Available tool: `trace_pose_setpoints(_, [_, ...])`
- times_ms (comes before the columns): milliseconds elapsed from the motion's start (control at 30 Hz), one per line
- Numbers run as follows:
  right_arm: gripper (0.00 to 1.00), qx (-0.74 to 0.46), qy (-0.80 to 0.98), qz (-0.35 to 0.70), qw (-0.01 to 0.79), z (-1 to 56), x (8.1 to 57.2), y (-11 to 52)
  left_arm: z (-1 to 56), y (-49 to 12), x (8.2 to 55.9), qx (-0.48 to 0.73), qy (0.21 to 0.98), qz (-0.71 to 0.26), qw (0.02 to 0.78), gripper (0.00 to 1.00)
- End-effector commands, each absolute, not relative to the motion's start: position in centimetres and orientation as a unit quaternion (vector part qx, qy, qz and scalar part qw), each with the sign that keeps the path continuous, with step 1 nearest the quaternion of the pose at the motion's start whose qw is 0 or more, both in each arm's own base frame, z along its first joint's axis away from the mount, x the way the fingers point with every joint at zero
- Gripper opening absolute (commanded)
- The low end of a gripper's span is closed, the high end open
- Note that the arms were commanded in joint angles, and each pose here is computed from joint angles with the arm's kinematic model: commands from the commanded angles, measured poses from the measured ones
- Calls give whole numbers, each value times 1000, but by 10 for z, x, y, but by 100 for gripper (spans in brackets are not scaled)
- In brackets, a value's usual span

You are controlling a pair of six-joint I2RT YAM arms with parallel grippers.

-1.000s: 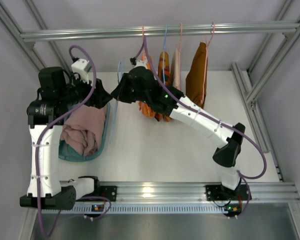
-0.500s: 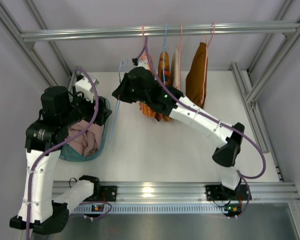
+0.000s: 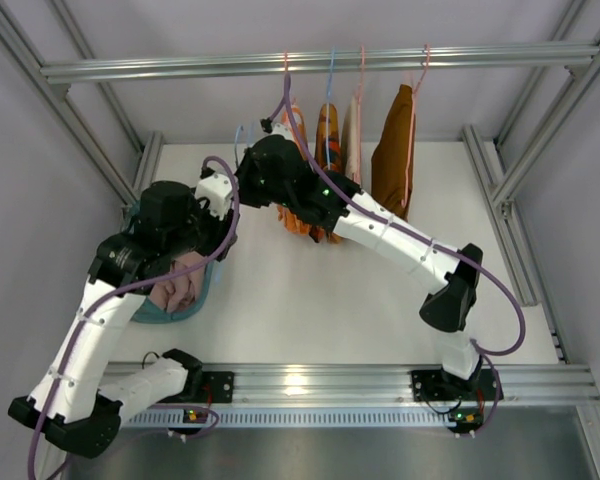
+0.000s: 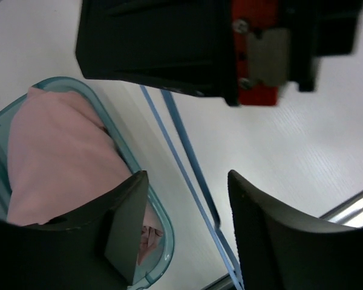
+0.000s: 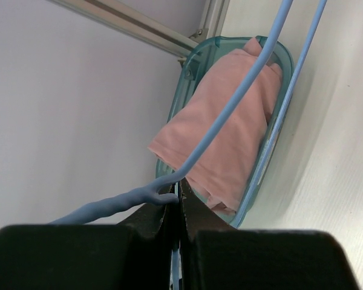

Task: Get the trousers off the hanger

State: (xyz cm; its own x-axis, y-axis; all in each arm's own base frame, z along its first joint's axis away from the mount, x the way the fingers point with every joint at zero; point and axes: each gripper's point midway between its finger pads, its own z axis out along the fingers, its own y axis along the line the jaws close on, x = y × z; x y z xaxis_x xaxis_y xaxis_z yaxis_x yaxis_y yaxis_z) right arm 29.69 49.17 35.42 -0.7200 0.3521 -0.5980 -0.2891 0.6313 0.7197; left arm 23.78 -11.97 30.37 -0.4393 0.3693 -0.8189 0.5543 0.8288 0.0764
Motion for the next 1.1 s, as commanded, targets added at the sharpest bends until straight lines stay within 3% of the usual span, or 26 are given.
trace_pose_setpoints(0, [0,22,800,467,376,387,289,496,322,-111,263,245,823,-49,511,57])
trace_pose_setpoints(233, [0,20,796,479,369,395,280,496,311,-111,273,237,823,-21,517,42])
trace_pose_setpoints(267, [0,20,795,479,371,396,280,495,311,-113,272,236,822,-29,518,31])
trace_pose_setpoints(333, [0,20,796,478,370,396,280,493,312,-116,271,229,822,-40,520,19])
trace_pose_setpoints(367, [0,20,796,479,371,396,281,492,310,-116,270,225,824,-44,518,6])
trace_pose_setpoints(433, [1,19,797,478,370,394,280,491,310,-118,267,212,828,-55,516,0])
trace_pose_setpoints(567, [26,15,794,477,376,396,280,486,306,-117,256,201,834,-77,509,0])
trace_pose_setpoints(600, [42,12,798,473,373,392,278,485,307,-115,253,197,834,-80,510,0])
trace_pose_setpoints(700, [68,7,798,470,377,392,278,480,318,-108,248,176,828,-84,526,0])
trace_pose_setpoints(800, [86,-11,793,473,384,396,274,478,324,-100,243,143,829,-92,533,0])
trace_pose_setpoints(933, [98,-47,780,484,394,405,267,477,326,-93,238,121,828,-103,537,0])
trace_pose_setpoints(1067, [100,-82,762,499,405,421,257,472,337,-84,240,99,823,-99,551,0])
